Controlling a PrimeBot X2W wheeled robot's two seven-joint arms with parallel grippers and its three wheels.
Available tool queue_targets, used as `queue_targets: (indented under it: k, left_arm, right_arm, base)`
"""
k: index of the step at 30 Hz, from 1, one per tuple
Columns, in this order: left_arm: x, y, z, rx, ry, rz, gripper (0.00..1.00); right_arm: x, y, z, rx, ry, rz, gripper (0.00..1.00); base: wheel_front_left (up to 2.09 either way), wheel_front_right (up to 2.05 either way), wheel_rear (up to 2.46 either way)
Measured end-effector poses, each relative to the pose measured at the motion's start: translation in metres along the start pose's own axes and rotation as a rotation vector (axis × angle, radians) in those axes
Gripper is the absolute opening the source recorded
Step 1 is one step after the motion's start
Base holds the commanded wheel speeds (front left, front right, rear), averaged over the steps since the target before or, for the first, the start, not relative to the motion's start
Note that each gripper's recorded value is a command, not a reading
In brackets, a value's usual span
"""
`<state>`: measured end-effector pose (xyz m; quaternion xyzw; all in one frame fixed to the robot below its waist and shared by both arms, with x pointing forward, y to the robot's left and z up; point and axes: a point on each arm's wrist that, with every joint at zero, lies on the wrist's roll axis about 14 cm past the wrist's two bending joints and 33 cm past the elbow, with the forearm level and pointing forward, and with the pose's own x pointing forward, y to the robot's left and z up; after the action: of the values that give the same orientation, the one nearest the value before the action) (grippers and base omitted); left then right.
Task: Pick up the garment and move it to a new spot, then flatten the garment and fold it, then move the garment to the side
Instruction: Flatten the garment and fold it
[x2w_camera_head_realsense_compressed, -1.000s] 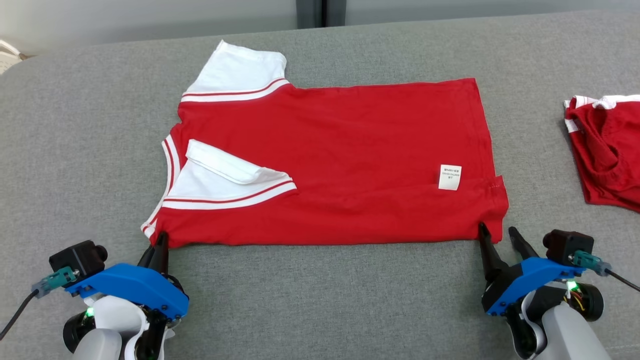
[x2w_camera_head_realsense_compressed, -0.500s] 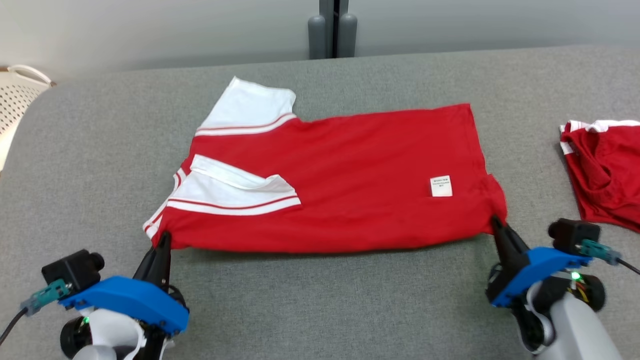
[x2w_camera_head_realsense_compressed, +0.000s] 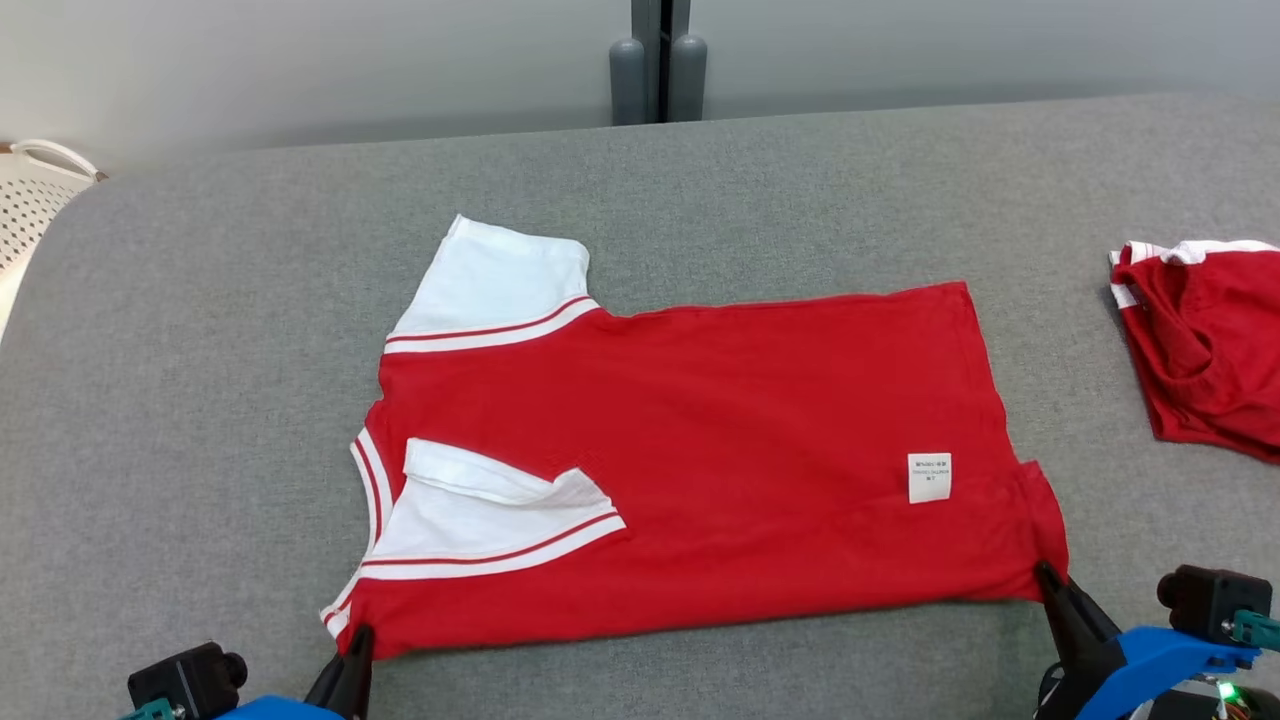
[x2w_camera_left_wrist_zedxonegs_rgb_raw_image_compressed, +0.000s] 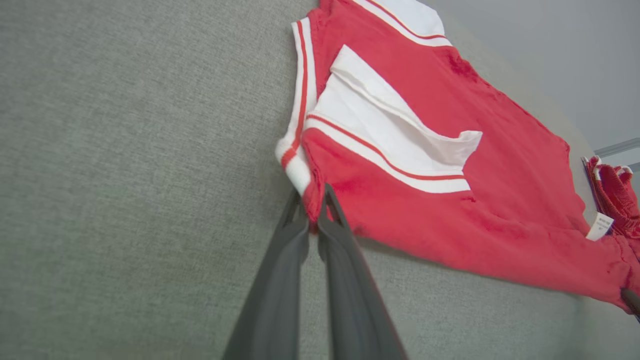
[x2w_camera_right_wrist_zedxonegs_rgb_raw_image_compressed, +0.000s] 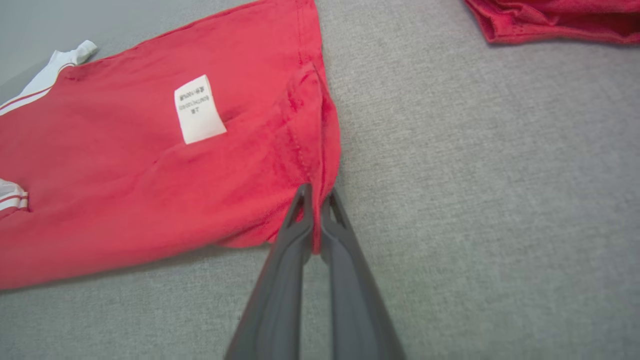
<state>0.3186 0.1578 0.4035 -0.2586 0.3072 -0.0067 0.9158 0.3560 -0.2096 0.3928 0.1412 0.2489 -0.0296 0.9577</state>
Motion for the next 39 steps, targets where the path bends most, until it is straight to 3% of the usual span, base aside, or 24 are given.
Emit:
queue_targets:
  k: [1,2,3,4,5,10,18,28,32,39]
  left_arm:
    - [0.0,0.001,-0.002,-0.001,0.007,0.006,0.0]
    - [0.0,0.002,-0.004,-0.007,0.012,0.011,0.0]
    - [0.001,0.002,-0.004,-0.009,0.015,0.012,0.44]
    - [0.002,0.003,-0.005,-0.009,0.018,0.014,1.0]
    - [0.003,0.003,-0.006,-0.008,0.022,0.014,1.0]
    - [0.008,0.009,0.002,0.026,0.013,0.029,1.0]
    - [0.043,-0.013,0.069,0.252,-0.074,-0.052,1.0]
    - [0.153,-0.06,0.132,0.584,0.009,-0.156,1.0]
    - [0.2,-0.067,0.138,0.67,0.07,-0.148,1.0]
    - [0.253,-0.056,0.129,0.719,0.186,-0.083,1.0]
  right_arm:
    - [-0.001,-0.001,-0.001,0.002,0.006,-0.003,0.0]
    - [-0.002,-0.002,-0.001,0.005,0.003,-0.005,0.06]
    - [-0.003,-0.003,0.0,0.007,-0.002,-0.008,0.36]
    - [-0.003,-0.004,0.001,0.004,-0.006,-0.012,0.74]
    - [-0.003,-0.005,0.002,0.0,-0.009,-0.015,1.0]
    - [-0.008,-0.015,0.003,0.018,-0.025,-0.043,1.0]
    - [-0.011,-0.032,0.026,-0.03,-0.106,-0.103,1.0]
    - [0.03,-0.008,0.06,-0.112,-0.174,-0.046,1.0]
    - [0.047,-0.004,0.065,-0.141,-0.175,-0.031,1.0]
    - [0.066,-0.005,0.07,-0.181,-0.178,-0.029,1.0]
  base:
    - [0.0,0.0,0.0]
    - [0.0,0.0,0.0]
    - [0.0,0.0,0.0]
    - [0.0,0.0,0.0]
    - [0.0,0.0,0.0]
    - [0.0,0.0,0.0]
    - [0.0,0.0,0.0]
    - [0.0,0.0,0.0]
    - [0.0,0.0,0.0]
    - [0.0,0.0,0.0]
